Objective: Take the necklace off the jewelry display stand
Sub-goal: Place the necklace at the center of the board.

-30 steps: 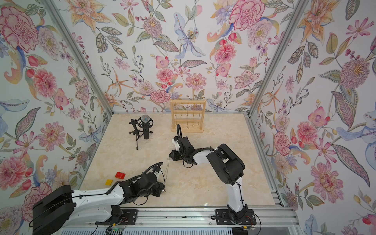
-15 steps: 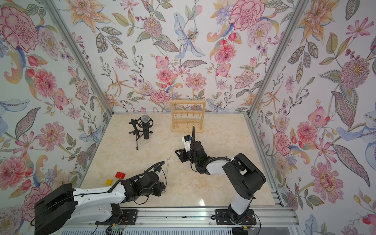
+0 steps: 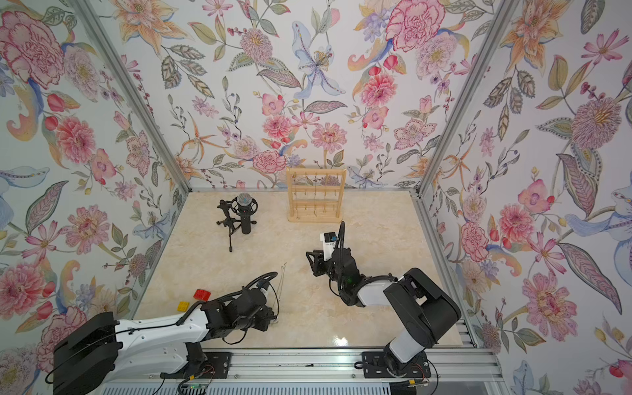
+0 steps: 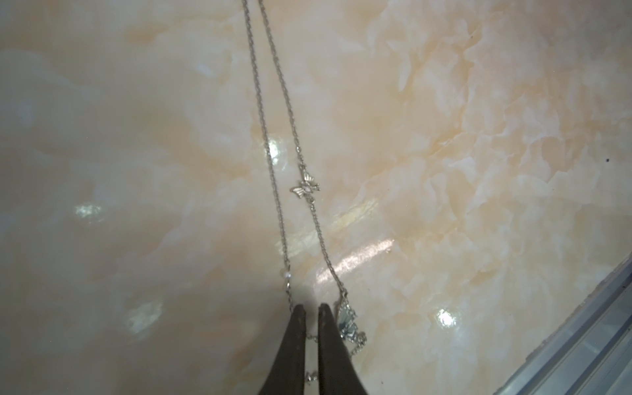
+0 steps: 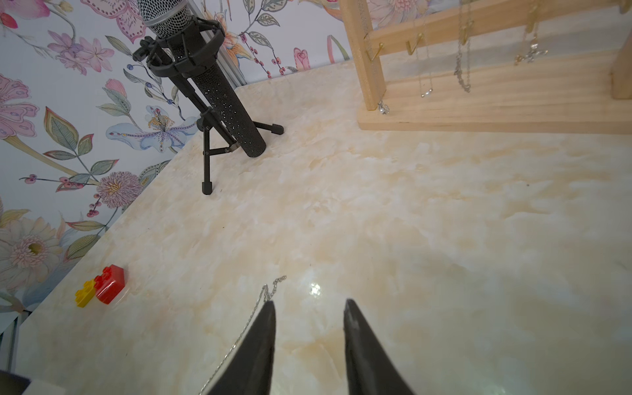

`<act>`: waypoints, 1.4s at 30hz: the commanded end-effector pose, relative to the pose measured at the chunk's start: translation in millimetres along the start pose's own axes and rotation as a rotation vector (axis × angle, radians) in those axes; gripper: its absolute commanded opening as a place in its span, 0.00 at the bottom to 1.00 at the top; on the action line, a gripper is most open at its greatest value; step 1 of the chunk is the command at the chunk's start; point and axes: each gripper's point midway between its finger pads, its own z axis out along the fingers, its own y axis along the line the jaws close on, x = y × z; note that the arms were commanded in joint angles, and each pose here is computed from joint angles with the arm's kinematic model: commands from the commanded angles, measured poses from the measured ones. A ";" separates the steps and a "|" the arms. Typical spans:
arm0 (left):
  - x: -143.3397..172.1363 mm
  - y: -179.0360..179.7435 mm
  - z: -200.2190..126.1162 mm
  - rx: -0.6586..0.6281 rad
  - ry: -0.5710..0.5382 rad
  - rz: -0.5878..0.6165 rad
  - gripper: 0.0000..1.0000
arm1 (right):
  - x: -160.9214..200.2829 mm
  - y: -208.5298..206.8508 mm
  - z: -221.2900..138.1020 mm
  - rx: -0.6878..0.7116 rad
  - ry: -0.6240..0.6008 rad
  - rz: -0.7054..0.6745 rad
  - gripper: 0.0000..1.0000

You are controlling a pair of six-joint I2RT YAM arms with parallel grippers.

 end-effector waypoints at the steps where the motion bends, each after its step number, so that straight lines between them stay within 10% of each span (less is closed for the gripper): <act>1: -16.2 -11.4 -9.6 0.014 -0.052 0.025 0.15 | -17.1 0.7 -6.6 0.005 -0.080 -0.017 0.36; 21: -77.2 -50.2 -63.2 0.122 -0.252 0.050 0.43 | -33.4 -19.7 -45.5 0.058 -0.238 0.043 0.42; 42: -192.4 -84.9 -124.3 0.035 -0.622 0.172 0.99 | -51.2 -31.0 -95.2 -0.046 -0.389 0.167 0.62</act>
